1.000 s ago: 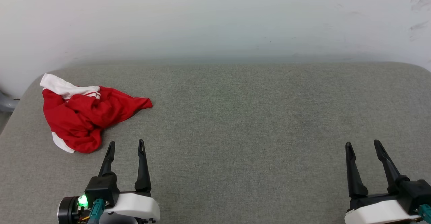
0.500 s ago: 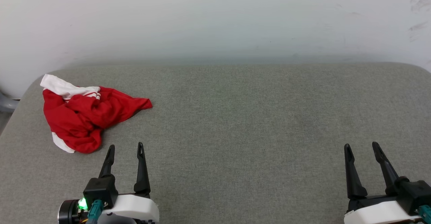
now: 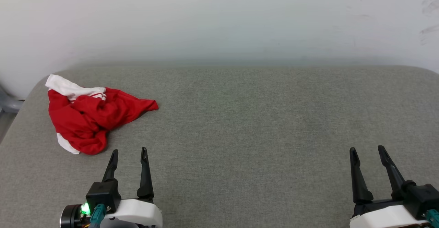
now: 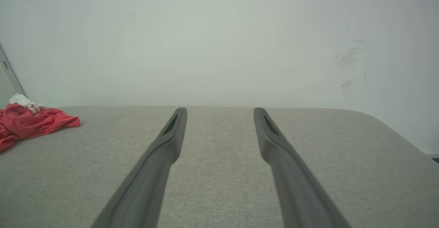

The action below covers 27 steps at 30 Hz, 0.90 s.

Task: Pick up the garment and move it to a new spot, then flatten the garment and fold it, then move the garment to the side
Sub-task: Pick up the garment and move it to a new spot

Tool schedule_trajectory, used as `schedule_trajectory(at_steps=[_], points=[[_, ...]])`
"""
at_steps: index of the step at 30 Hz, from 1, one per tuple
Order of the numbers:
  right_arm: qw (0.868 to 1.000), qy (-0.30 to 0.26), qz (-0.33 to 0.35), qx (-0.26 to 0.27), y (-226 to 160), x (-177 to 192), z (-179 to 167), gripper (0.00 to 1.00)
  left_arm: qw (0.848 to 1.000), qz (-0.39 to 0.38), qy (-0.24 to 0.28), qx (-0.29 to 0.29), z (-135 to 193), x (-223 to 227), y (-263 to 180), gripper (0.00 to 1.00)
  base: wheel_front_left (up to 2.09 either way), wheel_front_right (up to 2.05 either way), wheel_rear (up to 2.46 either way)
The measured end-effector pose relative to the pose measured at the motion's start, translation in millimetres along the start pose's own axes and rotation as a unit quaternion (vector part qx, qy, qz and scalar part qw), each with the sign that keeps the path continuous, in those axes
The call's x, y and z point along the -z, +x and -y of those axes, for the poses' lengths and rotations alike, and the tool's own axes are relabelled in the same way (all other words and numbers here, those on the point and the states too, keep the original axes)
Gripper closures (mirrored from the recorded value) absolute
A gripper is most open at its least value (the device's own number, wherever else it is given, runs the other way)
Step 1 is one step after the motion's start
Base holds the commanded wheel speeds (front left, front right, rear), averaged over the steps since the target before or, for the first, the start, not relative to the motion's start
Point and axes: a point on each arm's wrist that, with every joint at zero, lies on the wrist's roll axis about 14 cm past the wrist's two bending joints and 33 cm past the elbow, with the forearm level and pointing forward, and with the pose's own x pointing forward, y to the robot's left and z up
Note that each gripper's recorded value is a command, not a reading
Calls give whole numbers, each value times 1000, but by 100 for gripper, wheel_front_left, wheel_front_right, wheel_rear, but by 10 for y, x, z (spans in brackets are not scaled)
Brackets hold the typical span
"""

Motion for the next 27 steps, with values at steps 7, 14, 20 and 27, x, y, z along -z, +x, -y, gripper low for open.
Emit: schedule_trajectory(at_steps=[7,14,20,27], points=[[1000,5,-4,-18,57,34,-118,0,1000,1,3,-17,-126,-12,-52,0,0,0,0],[998,9,-7,-57,178,77,-371,0,998,2,9,-62,-428,-41,-180,0,0,0,0],[993,15,-12,-113,316,138,-745,0,992,4,16,-126,-833,-88,-414,0,0,0,0],[985,24,-16,-171,414,187,-1153,0,981,6,20,-194,-1223,-138,-737,0,0,0,0]])
